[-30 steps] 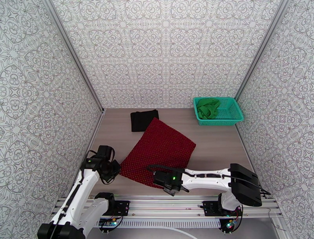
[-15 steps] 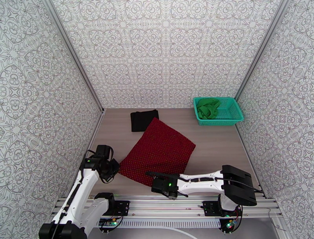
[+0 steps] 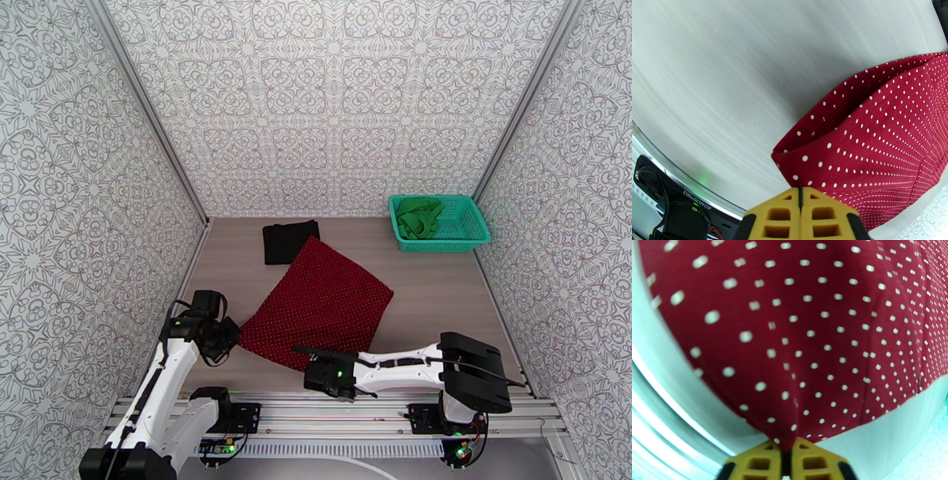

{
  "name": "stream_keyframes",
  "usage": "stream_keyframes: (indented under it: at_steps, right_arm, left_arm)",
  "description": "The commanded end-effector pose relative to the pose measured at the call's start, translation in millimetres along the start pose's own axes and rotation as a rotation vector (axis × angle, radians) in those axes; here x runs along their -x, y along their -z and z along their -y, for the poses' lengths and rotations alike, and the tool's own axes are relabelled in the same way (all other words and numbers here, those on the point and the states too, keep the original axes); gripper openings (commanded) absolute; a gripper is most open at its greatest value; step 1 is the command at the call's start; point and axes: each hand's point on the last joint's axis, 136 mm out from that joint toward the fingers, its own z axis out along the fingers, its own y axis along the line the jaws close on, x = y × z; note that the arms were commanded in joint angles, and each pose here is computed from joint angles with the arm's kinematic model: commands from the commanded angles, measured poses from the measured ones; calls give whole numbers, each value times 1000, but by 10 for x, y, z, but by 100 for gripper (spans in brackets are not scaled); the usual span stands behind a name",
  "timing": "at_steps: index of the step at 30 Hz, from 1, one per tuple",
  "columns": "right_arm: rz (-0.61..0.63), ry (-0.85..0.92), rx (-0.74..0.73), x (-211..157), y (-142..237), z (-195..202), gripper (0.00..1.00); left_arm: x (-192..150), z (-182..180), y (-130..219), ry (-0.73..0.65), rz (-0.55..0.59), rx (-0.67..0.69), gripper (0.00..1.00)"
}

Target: Fold and stack the mixed laundry pile

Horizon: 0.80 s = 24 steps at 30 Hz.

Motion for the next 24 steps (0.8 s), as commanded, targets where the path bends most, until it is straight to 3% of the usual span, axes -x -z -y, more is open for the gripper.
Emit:
stream_keyframes:
  at_steps: [1,5,8,17,24]
  right_arm:
    - [4,36,71,-50,63,-199,0]
    - [27,76,140,-60,192,-382,0]
    - [47,47,123,-68,264,-310,0]
    - [176,-207,-4,18,587,403,0]
    - [245,-417,-37,30,692,1098,0]
  left_arm:
    - [106,20,11,-7,43,-5,0]
    - [124,36,37,-7,50,-12,0]
    - [134,57,64,-8,56,-21,0]
    - [281,331,350,-47,87,-85,0]
    - [521,1085,629,-187,97,-181,0]
